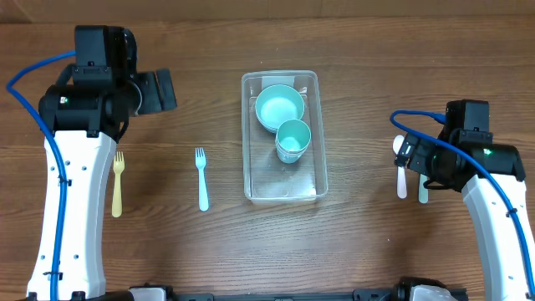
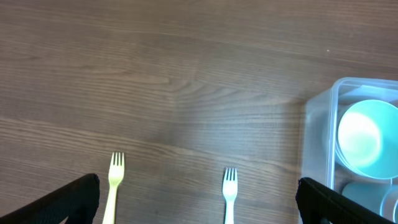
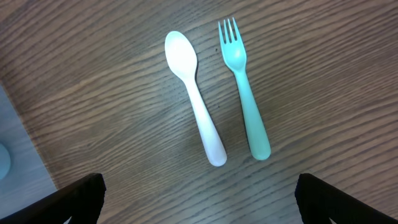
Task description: Pack container
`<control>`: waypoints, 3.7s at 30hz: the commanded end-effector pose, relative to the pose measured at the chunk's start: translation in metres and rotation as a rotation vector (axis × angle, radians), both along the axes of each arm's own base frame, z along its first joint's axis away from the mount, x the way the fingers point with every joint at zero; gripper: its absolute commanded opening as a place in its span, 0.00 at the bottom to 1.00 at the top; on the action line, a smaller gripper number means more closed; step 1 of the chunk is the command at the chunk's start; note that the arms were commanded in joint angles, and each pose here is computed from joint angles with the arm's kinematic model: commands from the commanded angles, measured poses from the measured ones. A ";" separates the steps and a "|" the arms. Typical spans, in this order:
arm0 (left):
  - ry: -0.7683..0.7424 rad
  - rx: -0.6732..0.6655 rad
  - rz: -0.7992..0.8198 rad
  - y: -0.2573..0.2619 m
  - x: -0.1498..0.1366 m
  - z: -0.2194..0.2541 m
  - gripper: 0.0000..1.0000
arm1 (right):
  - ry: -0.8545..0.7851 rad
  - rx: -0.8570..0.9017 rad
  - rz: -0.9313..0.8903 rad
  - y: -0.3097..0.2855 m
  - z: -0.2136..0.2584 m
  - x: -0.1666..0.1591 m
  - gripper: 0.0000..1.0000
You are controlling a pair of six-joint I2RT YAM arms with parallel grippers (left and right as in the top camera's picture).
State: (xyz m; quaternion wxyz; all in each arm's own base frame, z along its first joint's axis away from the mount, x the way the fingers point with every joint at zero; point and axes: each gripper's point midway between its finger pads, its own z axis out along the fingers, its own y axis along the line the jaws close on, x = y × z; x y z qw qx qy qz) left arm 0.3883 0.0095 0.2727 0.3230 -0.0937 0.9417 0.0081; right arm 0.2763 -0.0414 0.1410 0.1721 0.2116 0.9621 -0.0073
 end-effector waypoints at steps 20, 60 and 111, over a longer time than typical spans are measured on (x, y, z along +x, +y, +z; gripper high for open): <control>0.327 -0.049 -0.004 -0.069 -0.099 -0.261 0.96 | -0.001 -0.002 -0.006 -0.002 -0.001 0.000 1.00; 0.055 -0.205 -0.310 -0.222 -0.054 -0.086 0.05 | -0.001 -0.002 -0.006 -0.002 -0.001 0.000 1.00; 0.379 0.245 0.682 0.163 -0.162 -0.210 0.89 | -0.001 -0.002 -0.006 -0.002 -0.001 0.000 1.00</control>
